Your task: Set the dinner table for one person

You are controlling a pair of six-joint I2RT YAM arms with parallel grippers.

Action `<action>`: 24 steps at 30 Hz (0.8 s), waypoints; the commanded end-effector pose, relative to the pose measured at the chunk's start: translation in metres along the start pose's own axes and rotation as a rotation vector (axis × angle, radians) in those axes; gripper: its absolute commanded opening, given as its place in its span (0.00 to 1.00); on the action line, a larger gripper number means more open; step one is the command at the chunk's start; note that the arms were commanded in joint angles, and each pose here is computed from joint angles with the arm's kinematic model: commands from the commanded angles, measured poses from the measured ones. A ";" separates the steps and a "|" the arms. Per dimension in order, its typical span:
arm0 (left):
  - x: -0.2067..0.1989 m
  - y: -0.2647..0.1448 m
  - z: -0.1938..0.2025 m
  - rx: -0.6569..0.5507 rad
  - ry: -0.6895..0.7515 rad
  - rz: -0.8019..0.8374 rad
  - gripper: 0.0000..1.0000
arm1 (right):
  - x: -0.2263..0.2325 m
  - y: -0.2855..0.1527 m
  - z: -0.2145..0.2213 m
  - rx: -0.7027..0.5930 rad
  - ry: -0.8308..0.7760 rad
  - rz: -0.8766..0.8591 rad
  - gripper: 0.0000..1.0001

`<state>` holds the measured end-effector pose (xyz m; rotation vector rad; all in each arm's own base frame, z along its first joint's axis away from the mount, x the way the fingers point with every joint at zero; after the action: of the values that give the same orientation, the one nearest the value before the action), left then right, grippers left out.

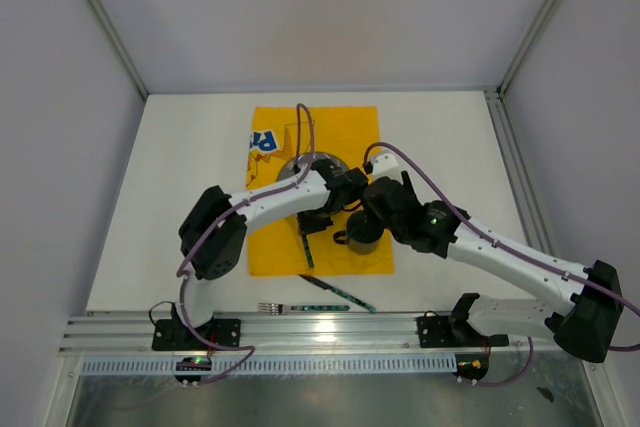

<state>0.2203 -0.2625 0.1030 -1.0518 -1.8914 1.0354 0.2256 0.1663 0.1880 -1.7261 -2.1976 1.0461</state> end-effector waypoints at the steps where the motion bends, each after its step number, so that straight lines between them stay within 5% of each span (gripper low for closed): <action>1: 0.060 -0.033 -0.013 0.001 0.312 -0.094 0.00 | 0.001 0.004 -0.011 -0.037 0.020 0.001 0.66; 13: 0.093 -0.058 -0.016 0.115 0.709 -0.083 0.00 | 0.011 0.013 -0.023 -0.050 0.002 -0.029 0.66; 24: 0.105 -0.036 0.000 0.208 0.840 -0.188 0.00 | 0.009 0.019 -0.030 -0.055 -0.013 -0.025 0.66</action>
<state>0.2134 -0.2242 0.1225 -1.1786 -1.3078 0.6645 0.2410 0.1813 0.1930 -1.7046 -2.2533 1.0159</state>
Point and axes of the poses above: each gripper's point midway between its finger pads, its own y axis out along the fingers, its own x axis along the line the jaws close on, z = x × y, the point moved 3 cm from there along -y, back along the fingers, and after that the axes turned 5 degrees about -y, right-handed, at the moved point
